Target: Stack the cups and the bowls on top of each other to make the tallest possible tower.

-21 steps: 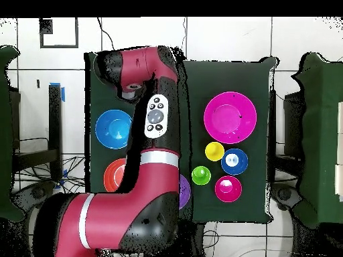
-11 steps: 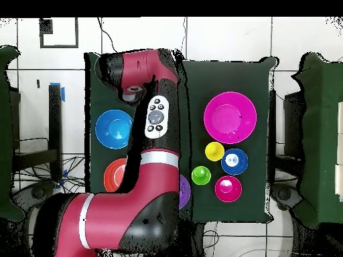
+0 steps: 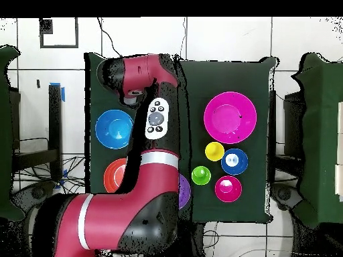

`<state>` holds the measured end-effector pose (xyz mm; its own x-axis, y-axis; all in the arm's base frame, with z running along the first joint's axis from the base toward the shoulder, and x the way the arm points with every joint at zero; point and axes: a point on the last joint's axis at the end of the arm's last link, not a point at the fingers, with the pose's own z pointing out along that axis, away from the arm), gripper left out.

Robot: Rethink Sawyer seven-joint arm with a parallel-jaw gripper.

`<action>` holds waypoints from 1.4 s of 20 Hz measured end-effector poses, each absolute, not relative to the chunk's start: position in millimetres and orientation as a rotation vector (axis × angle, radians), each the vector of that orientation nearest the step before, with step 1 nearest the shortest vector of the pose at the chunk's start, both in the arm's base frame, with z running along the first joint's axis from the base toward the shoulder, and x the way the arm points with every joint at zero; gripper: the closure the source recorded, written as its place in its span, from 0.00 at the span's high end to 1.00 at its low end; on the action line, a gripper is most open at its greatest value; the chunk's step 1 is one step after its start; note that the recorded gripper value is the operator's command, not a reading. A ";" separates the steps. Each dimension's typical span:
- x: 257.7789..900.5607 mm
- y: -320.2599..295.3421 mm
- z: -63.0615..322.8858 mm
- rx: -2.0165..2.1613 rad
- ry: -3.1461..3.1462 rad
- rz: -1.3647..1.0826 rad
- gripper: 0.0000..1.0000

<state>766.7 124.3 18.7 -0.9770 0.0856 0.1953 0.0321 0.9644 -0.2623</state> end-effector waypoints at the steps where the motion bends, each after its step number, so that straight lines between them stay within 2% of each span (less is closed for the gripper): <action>1: 765.5 124.5 17.4 -0.087 -2.908 0.383 0.00; 28: 752.5 126.9 7.9 -0.078 -2.881 0.382 0.00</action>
